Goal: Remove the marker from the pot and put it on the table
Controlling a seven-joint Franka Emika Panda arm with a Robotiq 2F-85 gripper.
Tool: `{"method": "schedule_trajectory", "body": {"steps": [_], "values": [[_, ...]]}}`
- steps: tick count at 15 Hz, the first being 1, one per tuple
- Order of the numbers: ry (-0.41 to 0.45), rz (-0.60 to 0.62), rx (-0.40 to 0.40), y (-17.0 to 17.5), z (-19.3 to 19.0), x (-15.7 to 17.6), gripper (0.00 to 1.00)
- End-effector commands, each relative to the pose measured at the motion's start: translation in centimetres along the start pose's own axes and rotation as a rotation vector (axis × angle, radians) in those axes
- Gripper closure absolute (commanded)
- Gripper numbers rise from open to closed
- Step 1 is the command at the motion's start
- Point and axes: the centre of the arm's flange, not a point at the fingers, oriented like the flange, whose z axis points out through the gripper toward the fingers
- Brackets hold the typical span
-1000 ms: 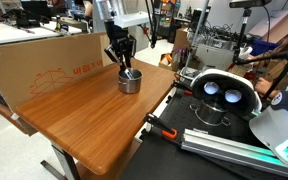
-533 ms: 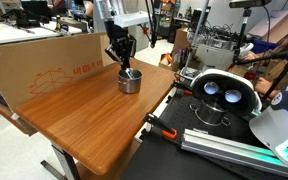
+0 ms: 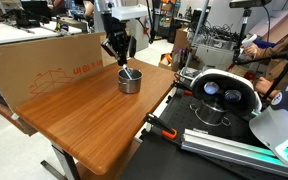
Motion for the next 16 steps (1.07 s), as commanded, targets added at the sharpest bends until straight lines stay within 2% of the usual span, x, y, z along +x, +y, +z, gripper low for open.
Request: {"method": "schedule_trajectory", "body": {"steps": [1,3,9,12,16], "values": [[0.006,-0.039,0.005,-0.5,-1.5,-2.2,0.95],[0.012,-0.066,0.006,1.1,-3.4,-3.9,0.95],[0.123,-0.116,0.023,5.5,-11.5,-8.6,0.95],[0.119,-0.148,0.020,5.3,-14.1,-10.1,0.95],[0.069,-0.182,0.022,3.7,-14.4,-10.2,0.95]]}}
